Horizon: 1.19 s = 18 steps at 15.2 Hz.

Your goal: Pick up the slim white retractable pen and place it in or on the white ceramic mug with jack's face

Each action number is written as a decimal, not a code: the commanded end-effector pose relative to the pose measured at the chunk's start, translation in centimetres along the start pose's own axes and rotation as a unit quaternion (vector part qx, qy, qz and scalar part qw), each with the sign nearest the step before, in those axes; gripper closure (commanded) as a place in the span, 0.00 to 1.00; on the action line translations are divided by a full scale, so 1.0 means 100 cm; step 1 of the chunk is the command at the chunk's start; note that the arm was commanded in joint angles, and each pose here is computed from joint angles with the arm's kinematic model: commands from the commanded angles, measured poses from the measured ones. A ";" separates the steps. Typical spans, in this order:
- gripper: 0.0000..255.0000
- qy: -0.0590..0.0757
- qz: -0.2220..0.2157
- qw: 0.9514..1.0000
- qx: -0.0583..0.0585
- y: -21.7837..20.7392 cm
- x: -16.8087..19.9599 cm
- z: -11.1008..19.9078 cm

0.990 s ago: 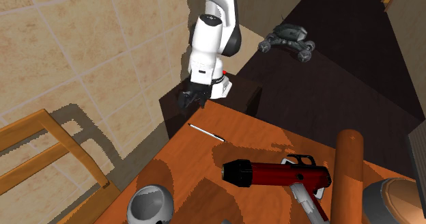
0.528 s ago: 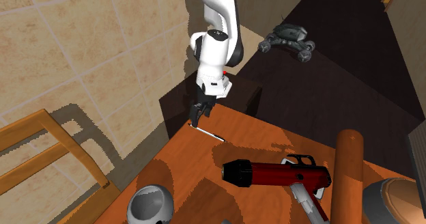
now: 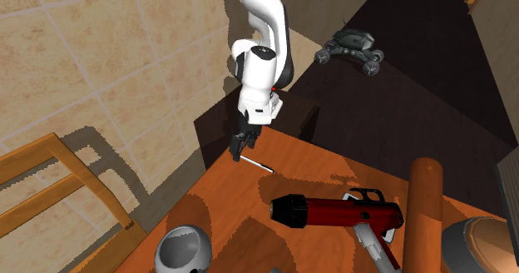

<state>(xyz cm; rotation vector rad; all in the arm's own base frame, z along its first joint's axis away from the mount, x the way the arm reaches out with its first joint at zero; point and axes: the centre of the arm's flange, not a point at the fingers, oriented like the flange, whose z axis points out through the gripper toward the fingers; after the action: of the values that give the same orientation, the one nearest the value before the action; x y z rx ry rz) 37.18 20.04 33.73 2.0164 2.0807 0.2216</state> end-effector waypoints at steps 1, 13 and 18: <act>0.00 0.000 0.000 1.000 0.000 0.000 0.000 0.000; 1.00 0.000 0.000 1.000 0.000 0.000 0.000 0.000; 1.00 0.000 0.000 1.000 0.000 0.007 -0.002 -0.025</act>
<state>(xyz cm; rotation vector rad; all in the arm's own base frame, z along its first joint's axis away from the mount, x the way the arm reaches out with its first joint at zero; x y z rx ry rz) 37.22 20.09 35.71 2.0163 2.0802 0.2222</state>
